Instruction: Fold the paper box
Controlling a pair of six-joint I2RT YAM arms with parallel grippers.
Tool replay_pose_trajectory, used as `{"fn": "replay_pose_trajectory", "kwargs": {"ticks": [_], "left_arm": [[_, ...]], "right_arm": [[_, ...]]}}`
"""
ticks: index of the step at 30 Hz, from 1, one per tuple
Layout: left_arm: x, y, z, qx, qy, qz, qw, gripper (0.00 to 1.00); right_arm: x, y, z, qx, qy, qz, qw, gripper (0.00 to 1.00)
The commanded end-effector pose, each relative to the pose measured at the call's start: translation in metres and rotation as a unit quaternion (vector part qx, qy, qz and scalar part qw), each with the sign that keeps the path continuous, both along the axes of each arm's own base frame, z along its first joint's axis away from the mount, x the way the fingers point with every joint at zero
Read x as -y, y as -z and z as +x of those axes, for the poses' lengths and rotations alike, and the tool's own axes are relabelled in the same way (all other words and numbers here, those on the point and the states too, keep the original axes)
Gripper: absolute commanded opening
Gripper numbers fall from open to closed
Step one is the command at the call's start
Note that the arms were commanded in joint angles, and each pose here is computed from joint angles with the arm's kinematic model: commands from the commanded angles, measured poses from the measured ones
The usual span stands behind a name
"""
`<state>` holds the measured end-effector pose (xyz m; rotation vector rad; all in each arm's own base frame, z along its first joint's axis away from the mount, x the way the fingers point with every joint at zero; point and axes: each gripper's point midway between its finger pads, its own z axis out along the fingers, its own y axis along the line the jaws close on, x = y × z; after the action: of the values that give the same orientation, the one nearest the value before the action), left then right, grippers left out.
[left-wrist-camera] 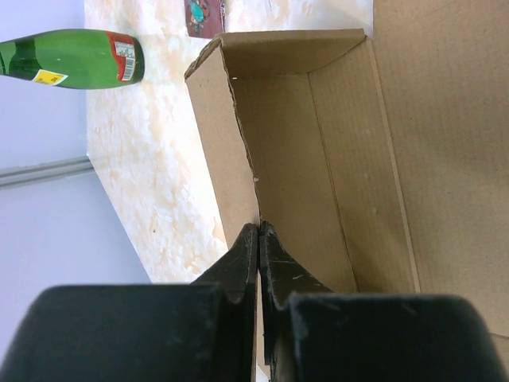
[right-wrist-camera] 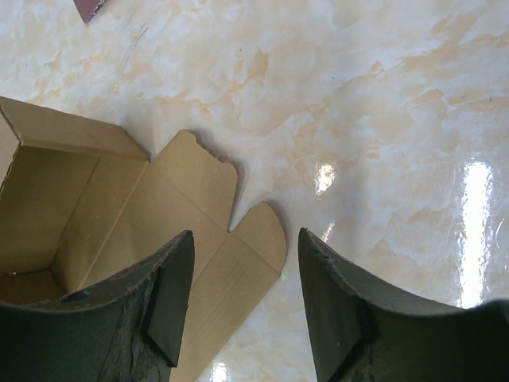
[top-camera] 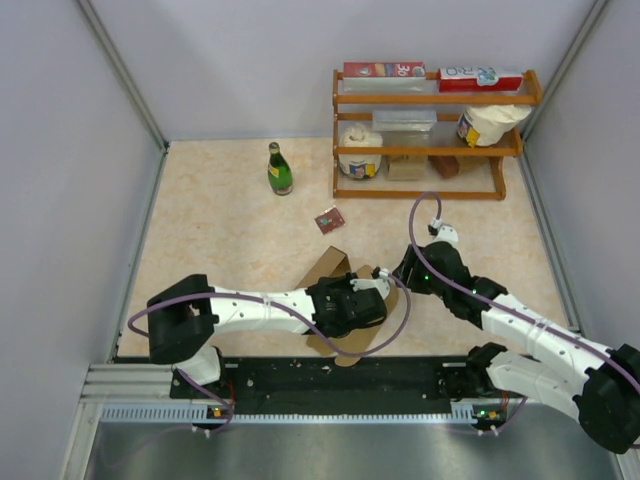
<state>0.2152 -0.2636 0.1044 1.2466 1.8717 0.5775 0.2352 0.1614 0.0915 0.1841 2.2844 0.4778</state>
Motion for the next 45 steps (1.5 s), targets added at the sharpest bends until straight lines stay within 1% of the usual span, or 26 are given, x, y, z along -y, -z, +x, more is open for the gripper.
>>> {"fn": "replay_pose_trajectory", "kwargs": {"ticks": [1,8,12,13,18,22,27,32,37,40,41,45], "left_arm": [[0.012,0.0,-0.003,-0.01,0.002,-0.026,1.0,0.0],[0.015,0.01,-0.007,-0.03,-0.003,-0.047,0.998,0.0],[0.015,0.002,-0.004,-0.052,-0.008,-0.09,0.995,0.0],[0.014,0.002,-0.002,-0.062,-0.021,-0.113,0.991,0.0],[0.003,-0.005,0.009,-0.094,-0.042,-0.172,0.98,0.0],[-0.003,-0.014,0.019,-0.118,-0.051,-0.218,0.967,0.0],[-0.001,-0.014,0.019,-0.186,-0.033,-0.289,0.939,0.0],[0.0,-0.003,0.013,-0.231,-0.032,-0.31,0.922,0.0],[0.0,0.012,0.007,-0.263,-0.064,-0.342,0.9,0.0],[0.002,0.015,0.007,-0.264,-0.079,-0.365,0.889,0.0],[0.002,0.017,0.008,-0.264,-0.085,-0.371,0.887,0.0],[-0.002,0.024,0.012,-0.259,-0.111,-0.384,0.879,0.0]], "right_arm": [[-0.001,-0.011,0.005,0.02,0.001,0.012,1.0,0.54],[-0.001,-0.02,0.008,0.032,-0.002,0.01,0.999,0.54],[0.002,-0.037,0.015,0.053,0.001,-0.002,0.999,0.54],[0.004,-0.042,0.017,0.061,0.003,-0.005,0.998,0.55],[0.008,-0.07,0.027,0.091,0.006,-0.023,0.996,0.55],[0.007,-0.089,0.036,0.107,0.001,-0.026,0.994,0.55],[-0.005,-0.109,0.047,0.111,-0.033,-0.025,0.993,0.55],[-0.024,-0.135,0.068,0.114,-0.082,-0.021,0.99,0.56],[-0.045,-0.132,0.095,0.074,-0.107,-0.029,0.991,0.59],[-0.062,-0.12,0.112,0.047,-0.13,-0.023,0.99,0.6],[-0.069,-0.111,0.12,0.032,-0.138,-0.021,0.99,0.6],[-0.095,-0.098,0.142,0.008,-0.172,-0.002,0.985,0.62]]}}
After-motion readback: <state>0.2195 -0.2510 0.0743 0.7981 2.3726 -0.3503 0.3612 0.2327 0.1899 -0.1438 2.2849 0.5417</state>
